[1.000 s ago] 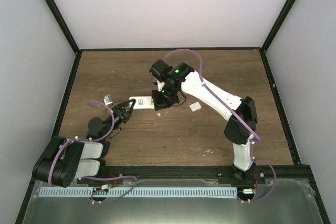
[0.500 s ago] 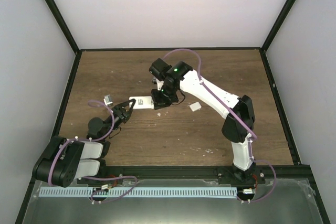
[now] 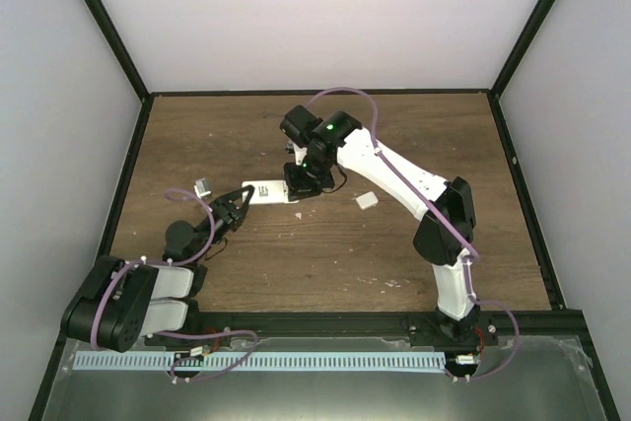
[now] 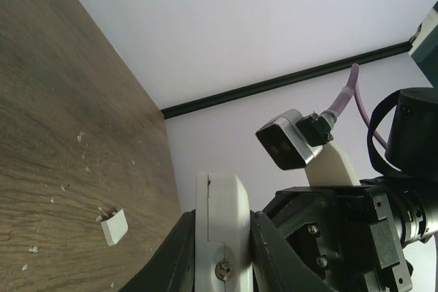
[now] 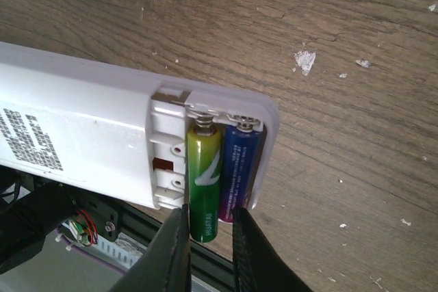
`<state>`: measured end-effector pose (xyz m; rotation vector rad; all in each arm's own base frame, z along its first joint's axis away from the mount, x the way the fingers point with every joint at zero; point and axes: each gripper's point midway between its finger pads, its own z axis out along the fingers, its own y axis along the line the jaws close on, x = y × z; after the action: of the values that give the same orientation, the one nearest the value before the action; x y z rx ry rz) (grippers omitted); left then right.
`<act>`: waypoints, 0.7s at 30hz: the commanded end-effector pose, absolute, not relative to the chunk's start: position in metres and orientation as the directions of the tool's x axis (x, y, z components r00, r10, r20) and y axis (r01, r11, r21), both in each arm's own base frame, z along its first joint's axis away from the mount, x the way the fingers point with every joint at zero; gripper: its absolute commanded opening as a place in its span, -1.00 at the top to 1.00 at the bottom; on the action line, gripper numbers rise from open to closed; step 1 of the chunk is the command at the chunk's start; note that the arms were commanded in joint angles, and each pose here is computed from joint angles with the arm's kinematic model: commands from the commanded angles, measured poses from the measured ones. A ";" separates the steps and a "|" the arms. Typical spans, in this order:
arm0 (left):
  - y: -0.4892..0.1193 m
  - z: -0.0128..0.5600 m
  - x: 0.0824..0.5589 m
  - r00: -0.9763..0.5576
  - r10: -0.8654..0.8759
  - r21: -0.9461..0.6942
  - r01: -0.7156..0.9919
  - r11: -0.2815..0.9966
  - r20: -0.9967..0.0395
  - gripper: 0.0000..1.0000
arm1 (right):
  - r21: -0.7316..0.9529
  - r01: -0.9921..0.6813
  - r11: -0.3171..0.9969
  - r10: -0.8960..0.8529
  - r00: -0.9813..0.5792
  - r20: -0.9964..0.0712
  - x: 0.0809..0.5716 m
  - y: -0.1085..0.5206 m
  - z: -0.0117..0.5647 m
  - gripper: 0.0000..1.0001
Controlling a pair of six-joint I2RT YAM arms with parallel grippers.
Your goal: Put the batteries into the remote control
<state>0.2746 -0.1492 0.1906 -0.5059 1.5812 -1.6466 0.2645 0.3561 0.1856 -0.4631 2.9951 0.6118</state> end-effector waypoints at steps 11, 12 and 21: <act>-0.147 0.214 0.272 -0.605 -0.769 -0.950 0.313 0.009 -0.207 1.00 | 0.409 -0.341 0.847 -0.265 -0.936 -0.233 0.286 0.368 0.218 0.57; -0.147 0.215 0.272 -0.604 -0.770 -0.950 0.313 0.005 -0.204 1.00 | 0.406 -0.344 0.847 -0.261 -0.934 -0.246 0.287 0.367 0.223 0.55; -0.148 0.221 0.274 -0.614 -0.771 -0.955 0.296 -0.026 -0.170 1.00 | 0.392 -0.443 0.806 -0.216 -0.838 -0.501 0.298 0.349 0.271 0.08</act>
<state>0.2764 -0.1475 0.1908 -0.5896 1.5704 -1.7002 0.2867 0.3618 0.2222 -0.4963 2.7856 0.6521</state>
